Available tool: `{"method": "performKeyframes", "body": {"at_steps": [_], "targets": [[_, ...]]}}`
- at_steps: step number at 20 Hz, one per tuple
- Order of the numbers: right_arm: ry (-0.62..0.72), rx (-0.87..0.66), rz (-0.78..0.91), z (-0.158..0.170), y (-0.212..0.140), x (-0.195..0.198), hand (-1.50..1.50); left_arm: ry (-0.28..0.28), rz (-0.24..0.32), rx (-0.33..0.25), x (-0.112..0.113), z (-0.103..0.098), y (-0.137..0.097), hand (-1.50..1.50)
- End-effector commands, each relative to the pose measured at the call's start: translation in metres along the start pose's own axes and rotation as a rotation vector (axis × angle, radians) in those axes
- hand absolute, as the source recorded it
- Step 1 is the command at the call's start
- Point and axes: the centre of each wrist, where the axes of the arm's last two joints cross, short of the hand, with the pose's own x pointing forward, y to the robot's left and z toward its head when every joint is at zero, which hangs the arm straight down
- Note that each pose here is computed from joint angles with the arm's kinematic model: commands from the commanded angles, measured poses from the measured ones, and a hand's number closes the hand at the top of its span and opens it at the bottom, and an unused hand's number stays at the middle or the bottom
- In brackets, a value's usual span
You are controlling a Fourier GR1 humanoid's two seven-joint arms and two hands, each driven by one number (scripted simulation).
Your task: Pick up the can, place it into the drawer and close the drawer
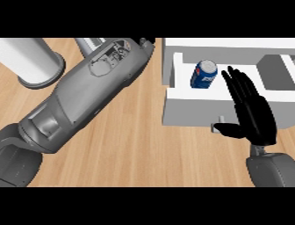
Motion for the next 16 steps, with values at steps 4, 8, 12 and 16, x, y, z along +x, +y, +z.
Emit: {"method": "performKeyframes", "body": {"at_steps": [4,8,12,16], "targets": [[0.05,0.011,0.037,-0.017,0.039,-0.021,-1.5,-0.004,-0.009,0.008,0.0,-0.005,0.048,-1.5],[0.047,0.021,0.088,-0.026,0.056,-0.026,-1.5,-0.002,-0.024,0.01,0.017,-0.002,0.052,-1.5],[0.049,0.003,0.134,-0.047,0.048,-0.044,-1.5,0.038,-0.012,-0.008,-0.008,0.013,0.053,-1.5],[0.082,-0.057,0.159,-0.056,0.062,-0.039,-1.5,0.038,-0.016,-0.002,0.021,0.003,0.092,-1.5]]}}
